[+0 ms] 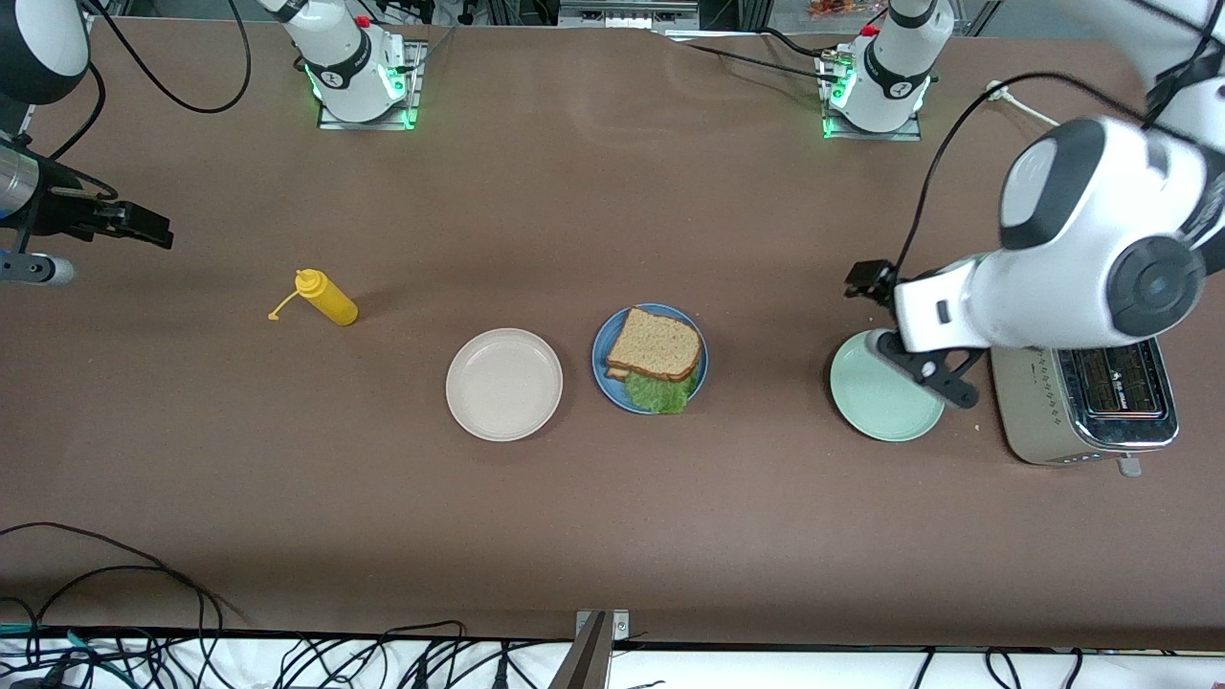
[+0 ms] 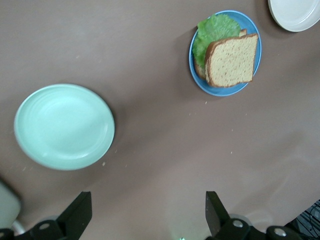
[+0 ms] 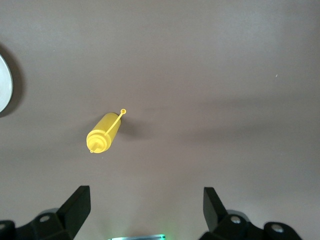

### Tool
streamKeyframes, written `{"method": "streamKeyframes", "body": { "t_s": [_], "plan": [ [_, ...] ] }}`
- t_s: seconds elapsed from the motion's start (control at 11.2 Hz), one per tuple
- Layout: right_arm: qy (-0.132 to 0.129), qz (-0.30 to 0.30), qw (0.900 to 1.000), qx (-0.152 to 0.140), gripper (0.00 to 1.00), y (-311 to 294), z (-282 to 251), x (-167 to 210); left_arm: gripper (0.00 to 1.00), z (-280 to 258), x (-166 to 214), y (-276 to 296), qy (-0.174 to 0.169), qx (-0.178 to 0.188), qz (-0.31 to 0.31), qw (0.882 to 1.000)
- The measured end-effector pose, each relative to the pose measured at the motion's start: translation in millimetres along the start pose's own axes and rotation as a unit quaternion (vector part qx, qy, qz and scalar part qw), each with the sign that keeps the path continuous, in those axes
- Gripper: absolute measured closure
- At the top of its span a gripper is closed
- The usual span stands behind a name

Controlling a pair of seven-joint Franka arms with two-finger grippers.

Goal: Make sandwich in blue plate with both arms

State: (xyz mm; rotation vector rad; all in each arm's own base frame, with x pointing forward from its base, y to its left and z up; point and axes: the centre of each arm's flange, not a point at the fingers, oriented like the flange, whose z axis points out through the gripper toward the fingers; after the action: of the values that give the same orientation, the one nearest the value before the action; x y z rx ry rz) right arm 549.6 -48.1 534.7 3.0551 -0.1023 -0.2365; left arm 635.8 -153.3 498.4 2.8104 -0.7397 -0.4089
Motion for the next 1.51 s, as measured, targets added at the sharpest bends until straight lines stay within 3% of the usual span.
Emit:
{"method": "streamKeyframes", "body": {
  "t_s": [0.36, 0.53, 0.8, 0.98, 1.16, 1.51],
  "plan": [
    [-0.002, 0.0, 1.0, 0.0, 0.0, 0, 1, 0, 0.0, -64, -61, -10, 0.014, 0.024, -0.029, 0.999],
    [-0.004, -0.001, 1.0, 0.0, 0.0, -1, 1, 0, 0.0, -84, -85, -13, 0.031, 0.055, -0.041, 0.997],
    [-0.018, -0.001, 1.0, 0.0, 0.0, -1, 4, -3, 0.0, -86, -112, -15, 0.114, 0.094, -0.049, 0.988],
    [-0.024, -0.001, 1.0, 0.0, 0.0, -1, 5, -5, 0.0, -84, -135, -18, 0.142, 0.107, -0.056, 0.983],
    [-0.027, -0.001, 1.0, 0.0, 0.0, -1, 5, -5, 0.0, -85, -152, -24, 0.136, 0.135, -0.08, 0.978],
    [-0.028, -0.003, 1.0, -0.001, 0.0, -3, 5, -6, 0.0, -78, -157, -27, 0.123, 0.132, -0.104, 0.978]
  ]
}}
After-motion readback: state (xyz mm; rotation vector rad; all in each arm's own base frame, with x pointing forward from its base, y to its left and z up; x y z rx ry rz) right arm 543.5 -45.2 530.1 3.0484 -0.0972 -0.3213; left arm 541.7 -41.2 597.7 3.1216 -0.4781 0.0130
